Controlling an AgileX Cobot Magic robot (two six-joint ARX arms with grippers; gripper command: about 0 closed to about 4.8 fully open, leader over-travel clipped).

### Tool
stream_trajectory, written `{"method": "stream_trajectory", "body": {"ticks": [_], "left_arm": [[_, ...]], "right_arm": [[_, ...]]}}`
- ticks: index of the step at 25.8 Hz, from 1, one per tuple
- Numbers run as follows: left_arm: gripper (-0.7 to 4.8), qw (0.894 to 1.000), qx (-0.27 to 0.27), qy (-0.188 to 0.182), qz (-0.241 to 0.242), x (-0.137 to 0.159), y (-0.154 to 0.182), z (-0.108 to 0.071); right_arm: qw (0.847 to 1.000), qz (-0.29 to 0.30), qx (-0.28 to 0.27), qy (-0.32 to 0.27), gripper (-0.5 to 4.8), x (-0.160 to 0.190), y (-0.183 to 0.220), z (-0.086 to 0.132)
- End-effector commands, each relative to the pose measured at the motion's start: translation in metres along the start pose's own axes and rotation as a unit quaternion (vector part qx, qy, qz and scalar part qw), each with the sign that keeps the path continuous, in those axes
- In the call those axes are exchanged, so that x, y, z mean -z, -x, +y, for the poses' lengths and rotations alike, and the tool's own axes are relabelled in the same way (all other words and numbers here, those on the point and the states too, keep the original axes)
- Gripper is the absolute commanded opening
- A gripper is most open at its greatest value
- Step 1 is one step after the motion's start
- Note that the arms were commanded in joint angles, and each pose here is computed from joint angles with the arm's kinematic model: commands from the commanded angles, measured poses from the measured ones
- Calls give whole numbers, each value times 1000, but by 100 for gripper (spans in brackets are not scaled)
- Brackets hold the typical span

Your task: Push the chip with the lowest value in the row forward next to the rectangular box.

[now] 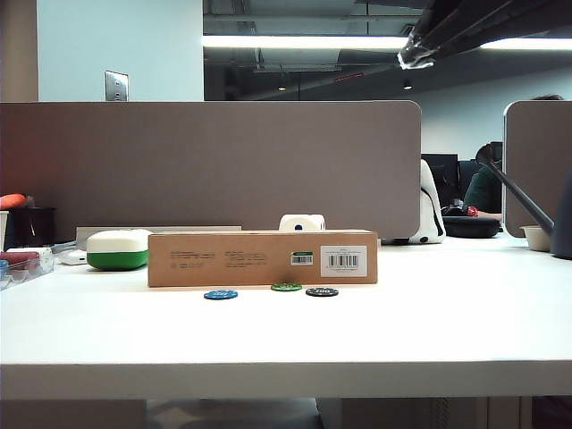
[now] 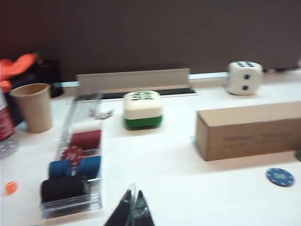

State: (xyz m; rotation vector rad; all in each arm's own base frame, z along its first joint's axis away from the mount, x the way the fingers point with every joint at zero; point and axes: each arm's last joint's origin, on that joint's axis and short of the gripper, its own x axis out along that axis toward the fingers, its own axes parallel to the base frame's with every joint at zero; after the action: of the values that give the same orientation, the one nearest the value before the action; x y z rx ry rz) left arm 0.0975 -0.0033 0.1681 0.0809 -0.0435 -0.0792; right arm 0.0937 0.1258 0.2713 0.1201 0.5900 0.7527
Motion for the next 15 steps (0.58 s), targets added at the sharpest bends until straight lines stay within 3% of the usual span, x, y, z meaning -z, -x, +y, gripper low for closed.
{"method": "stream_trajectory", "body": {"ticks": [1,15], "left_arm": [[-5,1000,2,-8,-6,-2,0,-1],[-5,1000,-23,16,-12,-4,0,1]], "right_arm": [[1000,-10,-2,-2,-5,-2,1,1],[1000,-10,-2,-1,-5,-2,1,1]]}}
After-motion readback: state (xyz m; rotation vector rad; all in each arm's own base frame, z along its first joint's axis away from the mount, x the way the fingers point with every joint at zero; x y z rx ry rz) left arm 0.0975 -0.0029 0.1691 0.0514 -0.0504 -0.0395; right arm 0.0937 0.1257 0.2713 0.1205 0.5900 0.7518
